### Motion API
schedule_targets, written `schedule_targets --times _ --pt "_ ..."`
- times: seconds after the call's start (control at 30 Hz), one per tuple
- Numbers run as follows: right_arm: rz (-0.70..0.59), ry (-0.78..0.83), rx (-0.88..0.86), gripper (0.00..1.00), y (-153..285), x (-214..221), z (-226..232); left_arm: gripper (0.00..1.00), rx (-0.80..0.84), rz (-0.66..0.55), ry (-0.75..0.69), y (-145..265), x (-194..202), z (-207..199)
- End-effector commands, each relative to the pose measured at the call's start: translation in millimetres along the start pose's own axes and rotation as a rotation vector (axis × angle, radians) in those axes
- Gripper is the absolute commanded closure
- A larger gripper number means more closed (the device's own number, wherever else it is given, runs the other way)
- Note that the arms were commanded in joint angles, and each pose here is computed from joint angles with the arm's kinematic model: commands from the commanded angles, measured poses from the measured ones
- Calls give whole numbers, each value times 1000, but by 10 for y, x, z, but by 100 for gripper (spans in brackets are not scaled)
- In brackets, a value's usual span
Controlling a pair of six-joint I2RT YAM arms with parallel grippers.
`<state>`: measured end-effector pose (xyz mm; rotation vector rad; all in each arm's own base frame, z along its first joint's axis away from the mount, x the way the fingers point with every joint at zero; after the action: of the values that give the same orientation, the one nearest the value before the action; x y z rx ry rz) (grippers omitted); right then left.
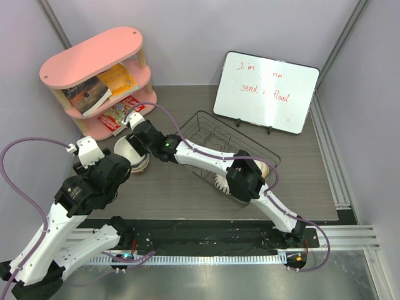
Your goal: Unload the bowls from the dish rack
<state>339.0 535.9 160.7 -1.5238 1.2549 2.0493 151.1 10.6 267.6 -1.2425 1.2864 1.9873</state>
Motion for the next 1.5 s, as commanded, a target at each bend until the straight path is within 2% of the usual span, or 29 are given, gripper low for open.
schedule_targets --times 0.0,0.03,0.27,0.33,0.43,0.5,0.6,0.67,0.73,0.77,0.83,0.93,1.03,1.23,1.47 --pt "-139 -77 17 34 508 -678 -139 38 21 -7 -37 -38 -41 -111" --pt "-171 -116 11 34 673 -857 -193 38 28 -7 -48 -39 -45 -126" --pt "-251 -206 5 32 1341 -1237 -459 37 128 -10 -38 -47 -97 -367" --pt "-305 -226 25 32 1619 -1422 -563 38 163 -8 -47 -67 -126 -500" --pt "-320 -257 96 32 1796 -1401 -798 39 286 7 -120 -108 -130 -854" --pt "-333 -303 175 32 1988 -1341 -1110 39 416 38 -184 -79 -88 -1123" --pt "-308 -380 277 32 2224 -1102 -1596 41 564 65 -203 -27 -143 -1519" --pt "-269 -391 339 32 2317 -813 -1820 42 633 63 -202 -10 -221 -1749" --pt "-300 -408 400 32 2595 -750 -2028 43 693 60 -231 48 -232 -1919" --pt "-262 -397 428 32 2597 -538 -2090 43 699 61 -258 33 -217 -2049" --pt "-258 -407 473 32 2774 -416 -2208 42 756 23 -347 195 -235 -2247" --pt "-207 -426 549 32 2901 -90 -2349 38 820 44 -499 325 -36 -2646" --pt "-170 -446 595 32 3018 210 -2441 36 879 72 -558 445 120 -2940" --pt "-158 -469 727 32 3343 459 -2675 30 1029 76 -568 676 251 -3378" --pt "-281 -552 799 32 3835 331 -2873 30 1123 100 -685 844 498 -3789"
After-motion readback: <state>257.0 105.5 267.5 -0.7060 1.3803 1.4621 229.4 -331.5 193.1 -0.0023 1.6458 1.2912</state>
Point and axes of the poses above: each gripper's point midway between its finger pads, its own y axis back along the fingers, its own z axis along the line the jaws close on, x = y × z, the point moved 3 cm from there along y, back along the fingers, and after that the axes turned 11 degrees about -y, right-handed, at the moved point
